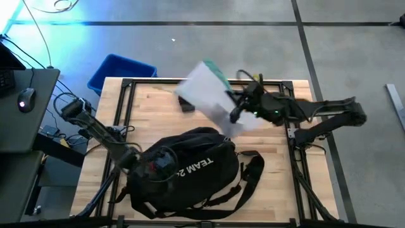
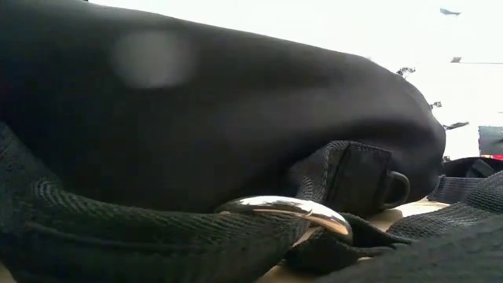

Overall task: Unpack backpack
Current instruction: Remove the transparent zip bag from the black backpack

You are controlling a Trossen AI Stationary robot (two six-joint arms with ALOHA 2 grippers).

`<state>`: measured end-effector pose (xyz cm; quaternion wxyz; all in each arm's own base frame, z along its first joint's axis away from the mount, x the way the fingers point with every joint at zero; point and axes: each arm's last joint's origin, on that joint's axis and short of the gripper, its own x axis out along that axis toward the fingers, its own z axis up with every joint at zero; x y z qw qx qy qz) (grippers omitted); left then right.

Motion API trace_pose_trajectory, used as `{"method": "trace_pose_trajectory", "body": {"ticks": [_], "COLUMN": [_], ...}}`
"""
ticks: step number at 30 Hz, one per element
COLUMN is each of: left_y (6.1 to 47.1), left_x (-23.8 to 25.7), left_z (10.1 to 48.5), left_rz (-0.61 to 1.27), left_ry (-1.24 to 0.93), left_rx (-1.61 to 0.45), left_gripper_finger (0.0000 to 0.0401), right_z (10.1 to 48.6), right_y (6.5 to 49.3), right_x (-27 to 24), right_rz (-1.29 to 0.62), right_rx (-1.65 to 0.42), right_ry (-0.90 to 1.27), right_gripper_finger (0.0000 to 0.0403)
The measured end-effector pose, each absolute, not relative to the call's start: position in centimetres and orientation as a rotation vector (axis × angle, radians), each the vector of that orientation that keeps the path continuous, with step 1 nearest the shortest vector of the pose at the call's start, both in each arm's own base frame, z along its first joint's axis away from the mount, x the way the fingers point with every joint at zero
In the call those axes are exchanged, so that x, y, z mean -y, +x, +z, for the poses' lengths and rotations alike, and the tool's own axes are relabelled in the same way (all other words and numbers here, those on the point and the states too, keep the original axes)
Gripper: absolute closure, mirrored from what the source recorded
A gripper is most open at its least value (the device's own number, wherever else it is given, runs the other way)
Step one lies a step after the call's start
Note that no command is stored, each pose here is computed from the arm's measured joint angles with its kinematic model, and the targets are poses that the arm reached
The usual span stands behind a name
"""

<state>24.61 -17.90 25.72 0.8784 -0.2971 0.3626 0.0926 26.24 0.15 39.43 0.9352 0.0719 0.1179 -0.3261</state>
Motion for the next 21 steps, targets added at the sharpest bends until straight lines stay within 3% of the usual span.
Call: {"method": "trace_pose_trajectory", "body": {"ticks": [6,10,14,21], "left_y": [27.6,28.3,28.1,24.7], "left_x": [16.7,15.6,14.0,11.9], "left_z": [24.4,24.5,25.1,27.6], "left_rz": [0.178,0.163,0.174,0.238], "left_ry": [-0.641,-0.624,-0.630,-0.623], "left_rx": [-0.751,-0.759,-0.803,-0.885], "left_gripper_finger": [0.0401,0.0401,0.0401,0.0401], "right_z": [35.5,33.4,29.1,21.8], "right_y": [21.7,22.9,24.6,27.2], "right_x": [1.5,1.6,2.2,3.6], "right_rz": [-1.008,-1.000,-1.002,-0.953], "right_rx": [-0.626,-0.764,-0.950,-1.138], "right_ry": [0.199,0.164,0.133,0.298], "right_gripper_finger": [0.0403,0.0403,0.0403,0.0394]}}
